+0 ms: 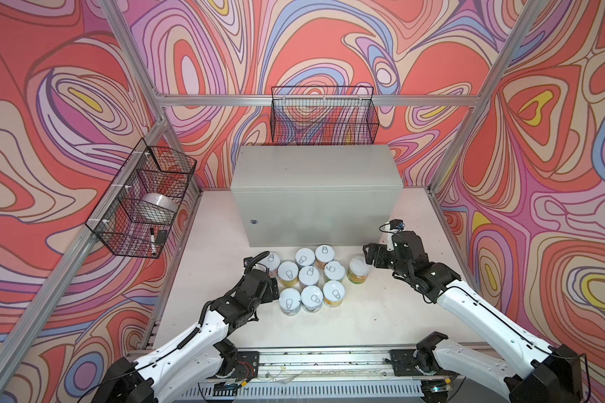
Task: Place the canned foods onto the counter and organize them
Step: 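Lower the left gripper around the pink-labelled can and close it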
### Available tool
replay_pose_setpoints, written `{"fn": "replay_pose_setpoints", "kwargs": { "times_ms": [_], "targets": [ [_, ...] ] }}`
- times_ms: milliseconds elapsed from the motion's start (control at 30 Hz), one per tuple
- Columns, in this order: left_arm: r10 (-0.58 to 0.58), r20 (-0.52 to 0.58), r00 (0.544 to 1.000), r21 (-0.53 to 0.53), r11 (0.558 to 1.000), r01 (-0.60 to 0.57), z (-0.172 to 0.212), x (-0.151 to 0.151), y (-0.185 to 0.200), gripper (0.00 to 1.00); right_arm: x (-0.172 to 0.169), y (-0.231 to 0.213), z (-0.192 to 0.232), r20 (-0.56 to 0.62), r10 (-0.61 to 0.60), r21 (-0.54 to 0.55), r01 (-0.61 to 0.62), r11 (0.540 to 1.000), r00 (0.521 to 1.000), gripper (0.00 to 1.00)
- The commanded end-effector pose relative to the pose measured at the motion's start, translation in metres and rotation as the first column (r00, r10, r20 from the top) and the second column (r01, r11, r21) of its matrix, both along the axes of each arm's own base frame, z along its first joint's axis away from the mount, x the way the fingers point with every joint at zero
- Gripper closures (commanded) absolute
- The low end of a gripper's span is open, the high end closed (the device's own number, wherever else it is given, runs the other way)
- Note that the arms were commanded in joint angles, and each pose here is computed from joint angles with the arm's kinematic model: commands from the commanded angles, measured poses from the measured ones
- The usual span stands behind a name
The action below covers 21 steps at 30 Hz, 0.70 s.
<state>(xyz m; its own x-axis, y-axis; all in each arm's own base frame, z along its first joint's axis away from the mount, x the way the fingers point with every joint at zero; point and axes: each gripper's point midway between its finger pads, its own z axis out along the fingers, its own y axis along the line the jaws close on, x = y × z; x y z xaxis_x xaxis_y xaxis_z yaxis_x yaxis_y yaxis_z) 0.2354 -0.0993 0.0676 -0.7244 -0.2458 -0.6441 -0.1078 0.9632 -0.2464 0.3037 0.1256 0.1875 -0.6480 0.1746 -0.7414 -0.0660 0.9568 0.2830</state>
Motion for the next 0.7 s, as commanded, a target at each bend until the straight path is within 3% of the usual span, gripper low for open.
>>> {"fn": "replay_pose_setpoints", "kwargs": {
  "times_ms": [0,333,667],
  "targets": [
    [0.015,-0.014,1.0,-0.048,0.999,-0.016,-0.003,0.001,-0.005,0.07,0.0,0.002,0.003,0.011,0.0,0.013,0.0,1.0,1.0,0.07],
    [0.094,-0.096,0.991,0.002,0.996,-0.095,-0.026,-0.014,0.015,0.06,0.0,0.002,-0.003,0.001,0.006,-0.003,-0.006,1.0,1.0,0.07],
    [0.104,-0.12,0.987,-0.001,0.994,-0.105,-0.038,-0.006,0.012,0.06,0.005,0.009,-0.015,-0.017,0.023,0.008,-0.023,1.0,1.0,0.06]
  ]
}}
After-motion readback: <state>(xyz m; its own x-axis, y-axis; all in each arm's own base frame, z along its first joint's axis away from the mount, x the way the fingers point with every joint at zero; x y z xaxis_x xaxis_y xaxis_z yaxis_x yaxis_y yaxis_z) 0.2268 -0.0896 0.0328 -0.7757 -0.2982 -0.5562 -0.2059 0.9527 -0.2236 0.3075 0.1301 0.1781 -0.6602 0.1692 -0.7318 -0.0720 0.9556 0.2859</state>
